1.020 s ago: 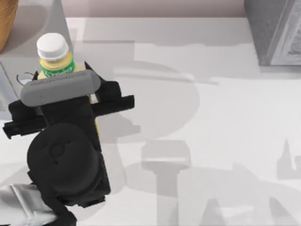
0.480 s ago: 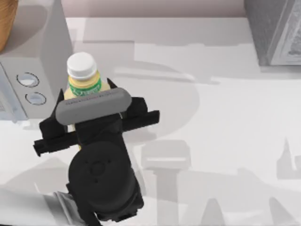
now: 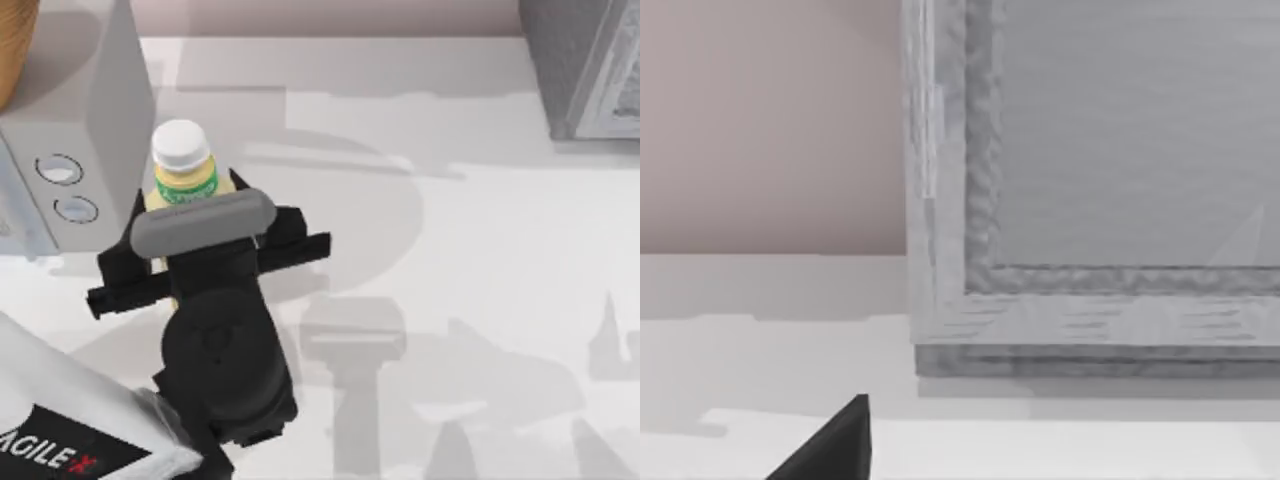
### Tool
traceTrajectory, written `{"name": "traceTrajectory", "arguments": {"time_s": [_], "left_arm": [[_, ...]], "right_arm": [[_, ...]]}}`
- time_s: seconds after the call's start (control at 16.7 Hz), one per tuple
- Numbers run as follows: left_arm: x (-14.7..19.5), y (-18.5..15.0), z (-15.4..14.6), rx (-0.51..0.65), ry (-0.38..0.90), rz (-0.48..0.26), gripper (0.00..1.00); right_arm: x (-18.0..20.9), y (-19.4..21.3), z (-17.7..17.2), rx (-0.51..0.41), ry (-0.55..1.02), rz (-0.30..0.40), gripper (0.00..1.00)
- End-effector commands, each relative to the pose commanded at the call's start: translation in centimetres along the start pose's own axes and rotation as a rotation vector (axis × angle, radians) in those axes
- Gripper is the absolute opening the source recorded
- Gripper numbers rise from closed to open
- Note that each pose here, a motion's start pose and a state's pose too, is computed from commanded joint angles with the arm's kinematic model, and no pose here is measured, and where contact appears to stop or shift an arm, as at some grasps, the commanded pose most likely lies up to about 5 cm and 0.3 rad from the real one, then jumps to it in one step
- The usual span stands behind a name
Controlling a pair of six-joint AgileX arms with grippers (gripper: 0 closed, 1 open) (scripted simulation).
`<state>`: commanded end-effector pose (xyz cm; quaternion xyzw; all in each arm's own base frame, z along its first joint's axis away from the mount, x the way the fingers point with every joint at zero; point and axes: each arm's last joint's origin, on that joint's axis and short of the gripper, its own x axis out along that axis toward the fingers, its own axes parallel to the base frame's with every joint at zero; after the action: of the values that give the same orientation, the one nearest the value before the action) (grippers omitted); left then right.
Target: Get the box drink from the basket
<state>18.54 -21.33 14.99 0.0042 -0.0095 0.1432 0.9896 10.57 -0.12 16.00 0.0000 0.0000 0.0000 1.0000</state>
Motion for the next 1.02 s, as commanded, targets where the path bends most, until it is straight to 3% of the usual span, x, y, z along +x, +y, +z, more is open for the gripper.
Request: {"name": "traceTrajectory", "arguments": {"time_s": [0.42, 1.02], "left_arm": [[1.27, 0.24, -1.35, -0.004, 0.001, 0.004, 0.0], [1.27, 0.24, -1.35, -0.004, 0.001, 0.004, 0.75]], "right_arm": [[0.0, 0.0, 0.0, 0.0, 0.0, 0.0, 1.0], [0.0, 0.0, 0.0, 0.0, 0.0, 0.0, 1.0]]}}
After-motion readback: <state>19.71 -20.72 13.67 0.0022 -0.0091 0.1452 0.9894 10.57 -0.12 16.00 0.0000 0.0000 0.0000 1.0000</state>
